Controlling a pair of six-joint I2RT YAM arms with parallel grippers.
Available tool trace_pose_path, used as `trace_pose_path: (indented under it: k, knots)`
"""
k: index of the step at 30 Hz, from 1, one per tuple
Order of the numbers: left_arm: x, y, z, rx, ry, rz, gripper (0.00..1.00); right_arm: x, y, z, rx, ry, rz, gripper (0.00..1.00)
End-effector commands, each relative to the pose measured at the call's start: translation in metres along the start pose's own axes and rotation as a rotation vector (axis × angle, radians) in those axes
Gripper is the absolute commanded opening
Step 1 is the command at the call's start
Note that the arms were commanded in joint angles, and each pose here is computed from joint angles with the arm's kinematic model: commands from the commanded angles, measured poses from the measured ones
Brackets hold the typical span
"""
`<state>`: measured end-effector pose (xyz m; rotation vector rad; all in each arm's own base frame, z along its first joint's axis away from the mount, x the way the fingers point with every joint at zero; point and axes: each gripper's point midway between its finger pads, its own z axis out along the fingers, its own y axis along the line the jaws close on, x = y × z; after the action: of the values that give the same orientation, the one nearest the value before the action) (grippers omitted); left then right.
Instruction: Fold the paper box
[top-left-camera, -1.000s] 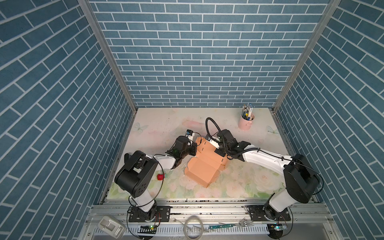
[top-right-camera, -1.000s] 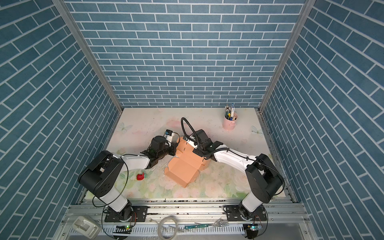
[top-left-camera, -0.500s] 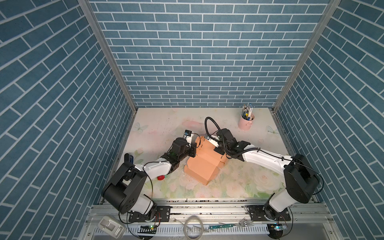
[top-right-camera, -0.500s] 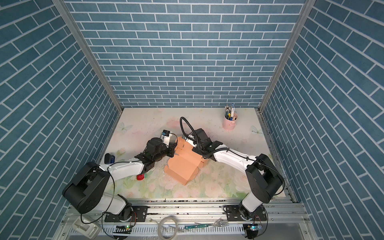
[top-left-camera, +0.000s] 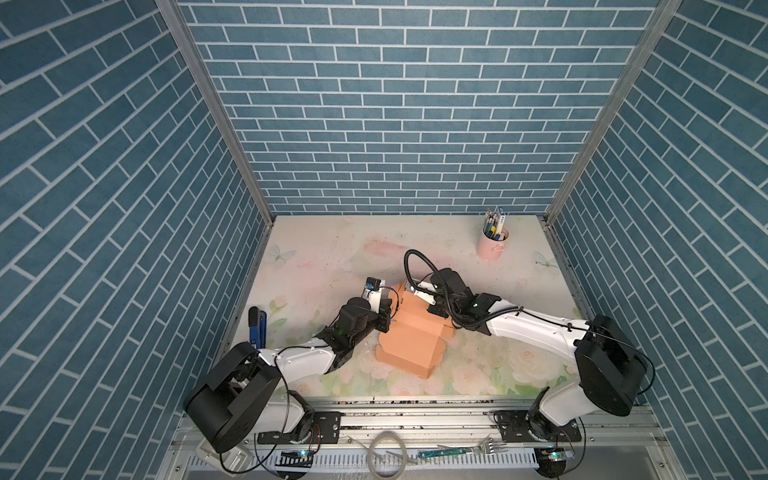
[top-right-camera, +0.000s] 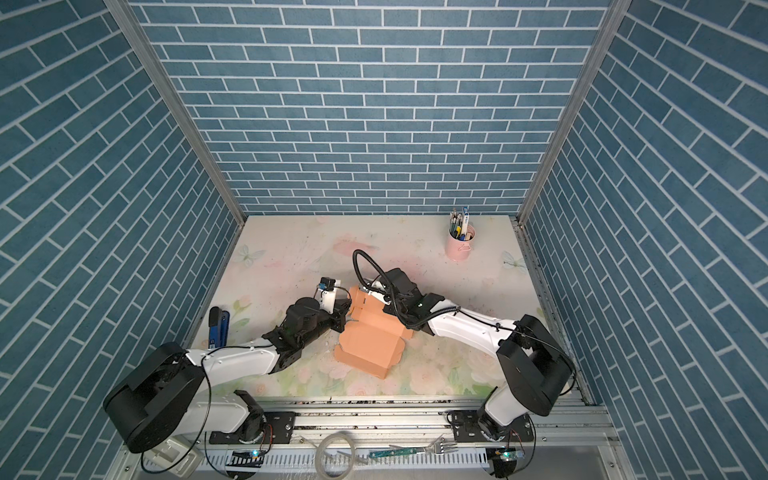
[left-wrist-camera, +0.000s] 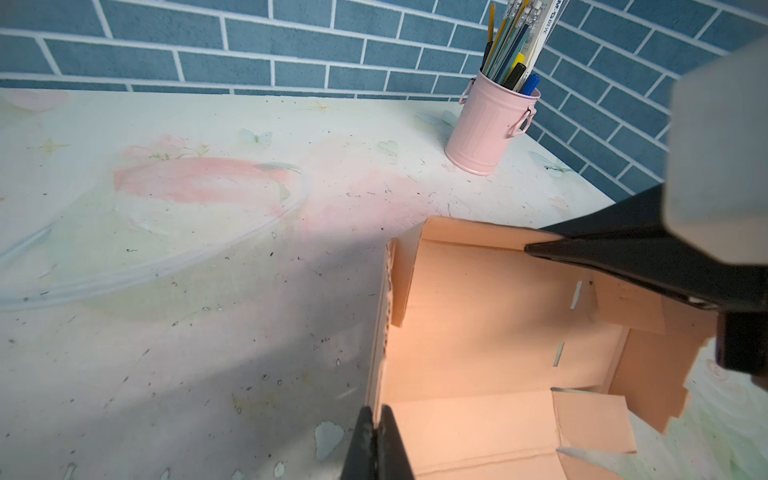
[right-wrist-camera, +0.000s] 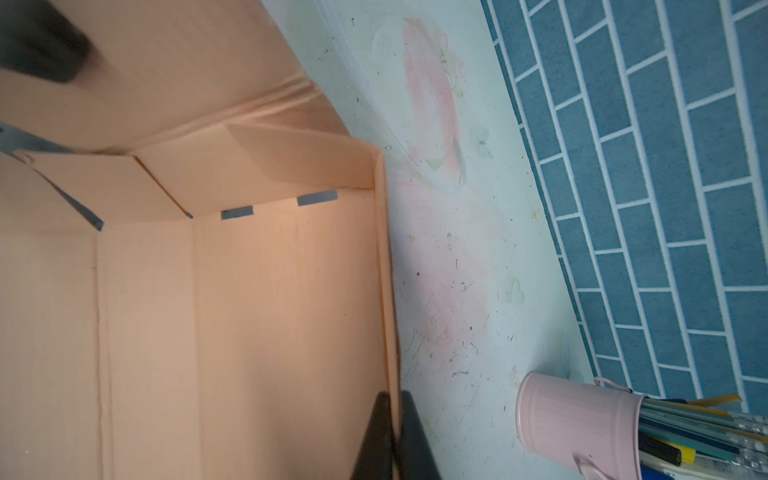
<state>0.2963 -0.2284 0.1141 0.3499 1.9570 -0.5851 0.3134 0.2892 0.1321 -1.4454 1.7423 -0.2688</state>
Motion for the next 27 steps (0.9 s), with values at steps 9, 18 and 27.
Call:
trace_pose_path:
  k: [9, 18, 27]
  knots:
    - [0.014, 0.0, -0.009, -0.037, -0.102, 0.036, 0.0, -0.003, -0.018, -0.009, 0.243, 0.046, -0.168, 0.06]
    - [0.027, -0.006, 0.0, -0.034, -0.12, 0.041, 0.0, -0.001, -0.015, -0.011, 0.344, 0.033, -0.235, 0.06]
    - [0.026, -0.003, -0.007, -0.047, -0.12, 0.054, 0.25, -0.004, -0.009, -0.012, 0.412, -0.006, -0.262, 0.07]
